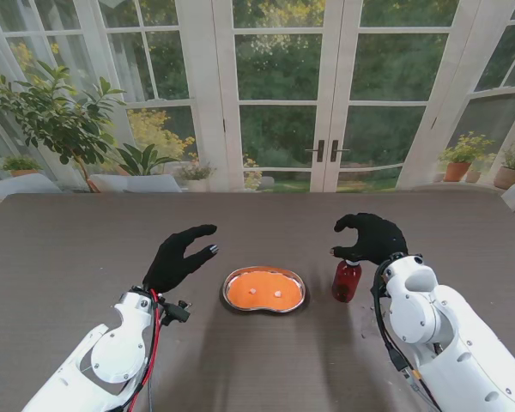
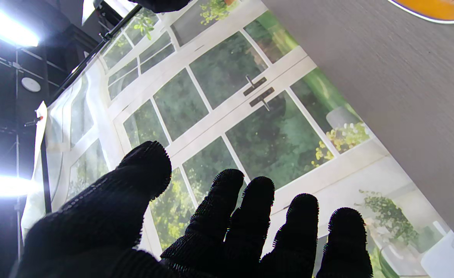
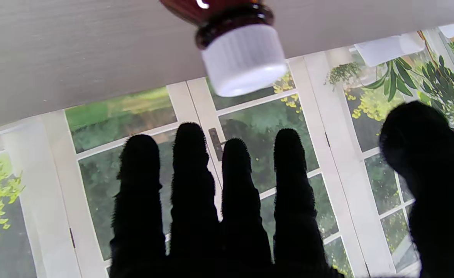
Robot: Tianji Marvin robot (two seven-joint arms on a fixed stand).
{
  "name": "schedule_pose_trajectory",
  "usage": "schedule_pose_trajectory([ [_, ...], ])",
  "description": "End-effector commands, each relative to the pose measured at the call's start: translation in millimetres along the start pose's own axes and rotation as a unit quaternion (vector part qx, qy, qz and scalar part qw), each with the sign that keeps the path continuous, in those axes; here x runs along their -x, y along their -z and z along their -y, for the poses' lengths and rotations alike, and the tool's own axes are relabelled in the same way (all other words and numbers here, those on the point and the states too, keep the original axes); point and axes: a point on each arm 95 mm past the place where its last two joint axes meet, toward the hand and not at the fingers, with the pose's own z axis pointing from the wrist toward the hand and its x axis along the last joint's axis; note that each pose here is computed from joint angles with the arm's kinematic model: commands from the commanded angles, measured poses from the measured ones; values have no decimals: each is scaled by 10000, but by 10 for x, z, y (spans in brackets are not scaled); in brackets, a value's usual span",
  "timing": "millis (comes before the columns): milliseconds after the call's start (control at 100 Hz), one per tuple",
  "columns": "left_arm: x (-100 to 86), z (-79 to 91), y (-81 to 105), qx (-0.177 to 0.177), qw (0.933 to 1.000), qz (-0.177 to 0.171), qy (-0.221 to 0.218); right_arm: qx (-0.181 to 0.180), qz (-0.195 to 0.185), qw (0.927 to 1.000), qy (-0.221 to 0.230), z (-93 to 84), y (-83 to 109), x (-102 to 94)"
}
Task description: Collect the cotton balls from the tray into a sample bottle
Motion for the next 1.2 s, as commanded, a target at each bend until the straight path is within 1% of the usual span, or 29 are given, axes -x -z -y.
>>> schedule_pose_trajectory([
  [0,-8,-29,-3,110,9999,-3,26,-138,58,9999,85,38,6,53],
  [130,-5,-40,-6,150,9999,3,39,-259,107,9992,276,76,10,112],
  [280,-1,-47,-8,165,9999,6,44,-423,120,9985,337,155,10,155],
  [380,0,-50,-8,168,9998,11,45,-479,102,9978,452,205,-4,177],
  [480,0,-55,-9,173,9998,17,54,-538,94,9974,473,248,-16,193],
  [840,4,-74,-14,210,9997,19,76,-570,106,9965,598,327,-56,233],
  [1060,7,-79,-17,217,9997,16,82,-516,101,9970,573,356,-83,246],
  [1190,9,-82,-17,226,9997,20,89,-462,120,9978,451,376,-98,252],
])
